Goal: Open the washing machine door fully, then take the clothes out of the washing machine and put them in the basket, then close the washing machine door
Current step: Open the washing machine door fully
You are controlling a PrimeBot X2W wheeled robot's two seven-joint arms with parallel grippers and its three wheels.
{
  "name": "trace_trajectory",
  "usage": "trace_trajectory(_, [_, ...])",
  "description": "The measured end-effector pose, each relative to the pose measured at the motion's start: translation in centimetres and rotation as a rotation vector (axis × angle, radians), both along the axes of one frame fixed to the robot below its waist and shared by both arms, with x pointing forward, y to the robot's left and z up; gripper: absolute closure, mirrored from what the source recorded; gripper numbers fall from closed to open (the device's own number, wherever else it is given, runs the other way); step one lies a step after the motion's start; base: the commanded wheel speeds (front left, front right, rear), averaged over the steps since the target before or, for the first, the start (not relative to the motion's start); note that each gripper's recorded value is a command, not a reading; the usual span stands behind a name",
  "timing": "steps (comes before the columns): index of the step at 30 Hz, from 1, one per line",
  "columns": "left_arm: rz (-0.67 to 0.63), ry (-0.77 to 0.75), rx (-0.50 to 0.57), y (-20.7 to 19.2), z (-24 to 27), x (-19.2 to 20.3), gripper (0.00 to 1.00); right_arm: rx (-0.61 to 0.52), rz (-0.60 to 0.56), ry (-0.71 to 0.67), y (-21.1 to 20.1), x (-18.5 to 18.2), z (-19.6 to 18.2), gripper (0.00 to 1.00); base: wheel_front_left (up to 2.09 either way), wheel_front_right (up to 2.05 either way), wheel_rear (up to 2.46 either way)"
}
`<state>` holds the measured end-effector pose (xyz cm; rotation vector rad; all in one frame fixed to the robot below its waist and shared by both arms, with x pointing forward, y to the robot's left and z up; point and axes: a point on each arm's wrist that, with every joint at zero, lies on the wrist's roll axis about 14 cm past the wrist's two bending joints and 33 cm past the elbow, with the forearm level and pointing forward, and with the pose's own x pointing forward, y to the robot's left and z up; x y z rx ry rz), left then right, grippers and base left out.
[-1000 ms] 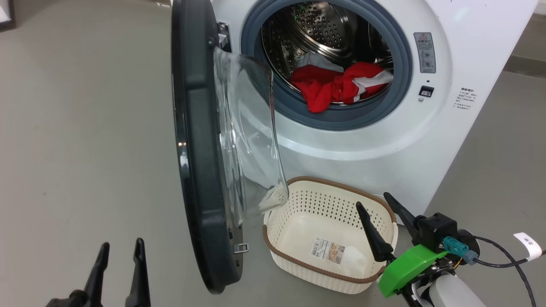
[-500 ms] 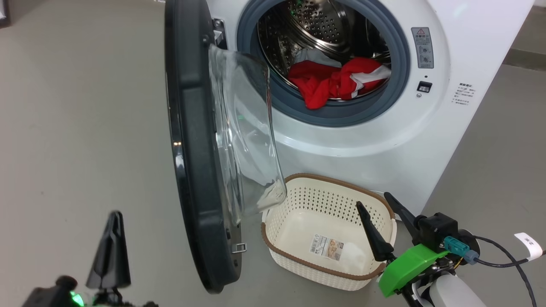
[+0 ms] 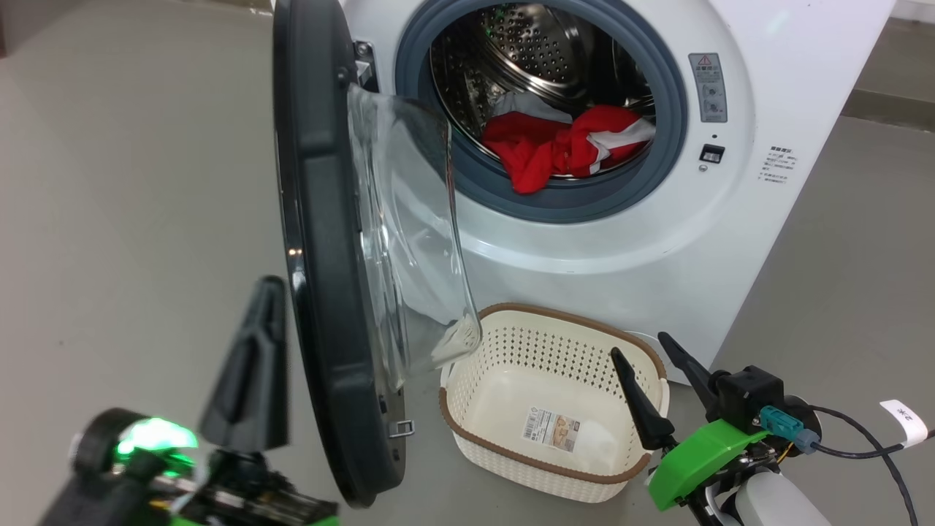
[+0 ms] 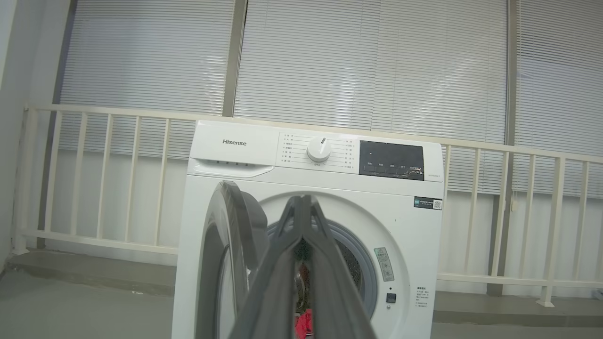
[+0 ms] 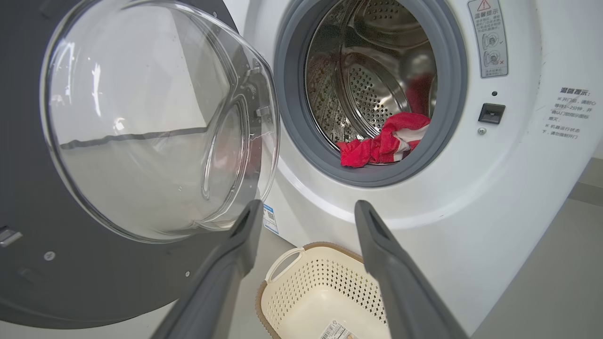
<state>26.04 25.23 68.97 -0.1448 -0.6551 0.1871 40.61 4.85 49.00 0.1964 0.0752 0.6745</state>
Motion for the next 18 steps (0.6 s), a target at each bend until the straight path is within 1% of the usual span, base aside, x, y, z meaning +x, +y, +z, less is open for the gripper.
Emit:
trace_trajectory(6, [-0.171,0.099,0.024,-4.5,-1.8,1.9,1.0,0.004,-0.012,-0.001,-0.4,0.0,0.2,0.0,0.0,0.0,0.0])
trace_trajectory(13, [-0.237,0.268,0.01,-6.0,-6.8,3.5,1.0,0.001,-0.028,0.008,-1.0,0.0,-0.2,0.0,0.0,0.0,0.0])
trace_trajectory(18, [-0.251,0.41,-0.049,-6.0,-11.0,4.6,1.0,-0.002,-0.037,0.022,-1.4,0.1,-0.7,0.0,0.0,0.0,0.0])
